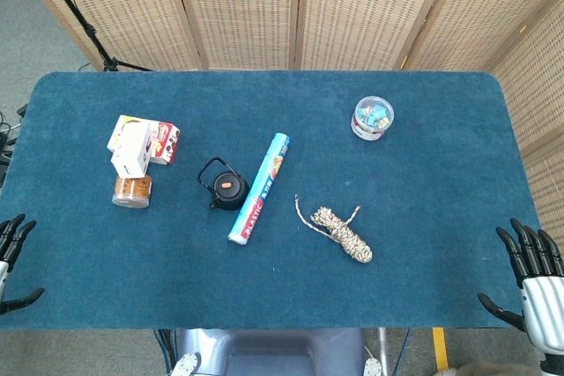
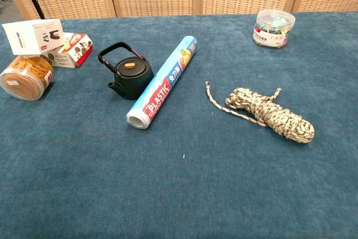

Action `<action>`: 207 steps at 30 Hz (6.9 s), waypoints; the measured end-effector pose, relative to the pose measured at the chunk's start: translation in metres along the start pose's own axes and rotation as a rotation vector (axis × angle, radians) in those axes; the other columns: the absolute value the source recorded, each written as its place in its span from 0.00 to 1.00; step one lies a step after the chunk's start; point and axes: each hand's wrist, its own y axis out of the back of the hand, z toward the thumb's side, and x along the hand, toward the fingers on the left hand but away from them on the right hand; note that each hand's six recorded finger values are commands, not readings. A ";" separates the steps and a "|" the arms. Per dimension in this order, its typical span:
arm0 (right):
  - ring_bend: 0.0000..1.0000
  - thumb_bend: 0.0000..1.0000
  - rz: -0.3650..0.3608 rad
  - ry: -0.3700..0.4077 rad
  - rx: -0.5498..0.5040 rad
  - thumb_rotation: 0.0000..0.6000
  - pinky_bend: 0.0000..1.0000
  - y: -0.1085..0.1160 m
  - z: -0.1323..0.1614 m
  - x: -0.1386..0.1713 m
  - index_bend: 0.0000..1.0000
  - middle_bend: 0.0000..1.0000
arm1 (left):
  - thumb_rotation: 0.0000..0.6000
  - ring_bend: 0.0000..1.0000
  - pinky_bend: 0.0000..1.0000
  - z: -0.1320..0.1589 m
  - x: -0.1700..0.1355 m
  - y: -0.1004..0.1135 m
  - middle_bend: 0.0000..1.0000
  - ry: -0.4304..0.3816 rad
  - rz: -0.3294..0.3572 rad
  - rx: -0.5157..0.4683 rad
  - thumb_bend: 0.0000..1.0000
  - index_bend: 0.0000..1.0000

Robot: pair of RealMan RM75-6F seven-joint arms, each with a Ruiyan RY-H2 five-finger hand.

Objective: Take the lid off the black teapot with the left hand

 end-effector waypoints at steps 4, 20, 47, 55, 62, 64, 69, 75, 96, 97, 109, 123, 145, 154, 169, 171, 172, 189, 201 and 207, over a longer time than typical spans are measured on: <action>0.00 0.00 0.002 0.000 -0.002 1.00 0.00 0.000 0.000 0.000 0.00 0.00 | 1.00 0.00 0.00 0.000 0.000 -0.001 0.00 0.002 -0.005 0.002 0.00 0.00; 0.00 0.00 0.006 -0.025 -0.001 1.00 0.00 -0.001 -0.004 -0.005 0.00 0.00 | 1.00 0.00 0.00 0.084 0.063 0.022 0.00 -0.179 -0.011 -0.070 0.00 0.14; 0.00 0.00 0.073 -0.171 -0.023 1.00 0.00 -0.016 -0.042 -0.037 0.00 0.00 | 1.00 0.00 0.00 0.295 0.247 -0.029 0.00 -0.171 -0.127 -0.043 0.20 0.45; 0.00 0.00 0.073 -0.188 -0.026 1.00 0.00 -0.014 -0.048 -0.038 0.00 0.00 | 1.00 0.00 0.00 0.309 0.257 -0.041 0.00 -0.130 -0.131 0.007 0.21 0.46; 0.00 0.00 0.080 -0.197 -0.037 1.00 0.00 -0.014 -0.050 -0.039 0.00 0.00 | 1.00 0.00 0.00 0.313 0.257 -0.051 0.00 -0.082 -0.140 0.023 0.21 0.46; 0.00 0.00 0.081 -0.197 -0.039 1.00 0.00 -0.014 -0.050 -0.039 0.00 0.00 | 1.00 0.00 0.00 0.313 0.257 -0.053 0.00 -0.070 -0.146 0.019 0.21 0.46; 0.00 0.00 0.080 -0.198 -0.046 1.00 0.00 -0.013 -0.051 -0.039 0.00 0.00 | 1.00 0.00 0.00 0.314 0.258 -0.055 0.00 -0.047 -0.146 0.016 0.21 0.47; 0.00 0.00 0.077 -0.199 -0.050 1.00 0.00 -0.012 -0.052 -0.039 0.00 0.00 | 1.00 0.00 0.00 0.313 0.258 -0.058 0.00 -0.016 -0.152 -0.005 0.26 0.51; 0.00 0.00 0.067 -0.191 -0.065 1.00 0.00 -0.008 -0.052 -0.037 0.00 0.00 | 1.00 0.00 0.00 0.313 0.255 -0.063 0.00 0.062 -0.181 -0.025 0.33 0.53; 0.00 0.00 0.067 -0.190 -0.066 1.00 0.00 -0.008 -0.052 -0.037 0.00 0.00 | 1.00 0.00 0.00 0.313 0.255 -0.063 0.00 0.064 -0.182 -0.026 0.33 0.53; 0.00 0.00 0.064 -0.190 -0.071 1.00 0.00 -0.007 -0.052 -0.036 0.00 0.00 | 1.00 0.00 0.00 0.316 0.256 -0.064 0.00 0.074 -0.172 -0.026 0.35 0.54; 0.00 0.00 0.062 -0.194 -0.073 1.00 0.00 -0.006 -0.054 -0.037 0.00 0.00 | 1.00 0.00 0.00 0.317 0.261 -0.075 0.00 0.084 -0.198 -0.020 0.35 0.54; 0.00 0.00 0.058 -0.188 -0.076 1.00 0.00 -0.004 -0.053 -0.036 0.00 0.00 | 1.00 0.00 0.00 0.317 0.260 -0.067 0.00 0.063 -0.171 -0.023 0.40 0.62; 0.00 0.00 0.054 -0.187 -0.077 1.00 0.00 -0.003 -0.053 -0.035 0.00 0.00 | 1.00 0.00 0.00 0.320 0.255 -0.052 0.00 0.041 -0.143 -0.038 0.40 0.62; 0.00 0.00 0.059 -0.171 -0.077 1.00 0.00 -0.004 -0.048 -0.033 0.00 0.00 | 1.00 0.00 0.00 0.304 0.224 -0.022 0.00 -0.076 -0.085 -0.059 0.40 0.63; 0.00 0.00 0.060 -0.170 -0.076 1.00 0.00 -0.004 -0.048 -0.033 0.00 0.00 | 1.00 0.00 0.00 0.295 0.218 -0.020 0.00 -0.101 -0.079 -0.065 0.40 0.63; 0.00 0.00 0.061 -0.170 -0.075 1.00 0.00 -0.004 -0.048 -0.032 0.00 0.00 | 1.00 0.00 0.00 0.292 0.216 -0.020 0.00 -0.111 -0.078 -0.068 0.40 0.63; 0.00 0.00 0.089 -0.152 -0.037 1.00 0.00 -0.015 -0.039 -0.032 0.00 0.00 | 1.00 0.00 0.00 0.239 0.172 -0.046 0.00 -0.412 -0.174 -0.104 0.40 0.64; 0.00 0.00 0.105 -0.140 -0.037 1.00 0.00 -0.019 -0.035 -0.031 0.00 0.00 | 1.00 0.00 0.00 0.194 0.133 -0.093 0.00 -0.405 -0.262 -0.094 0.40 0.64; 0.00 0.00 0.105 -0.140 -0.041 1.00 0.00 -0.018 -0.035 -0.032 0.00 0.00 | 1.00 0.00 0.00 0.192 0.135 -0.105 0.00 -0.385 -0.273 -0.107 0.40 0.64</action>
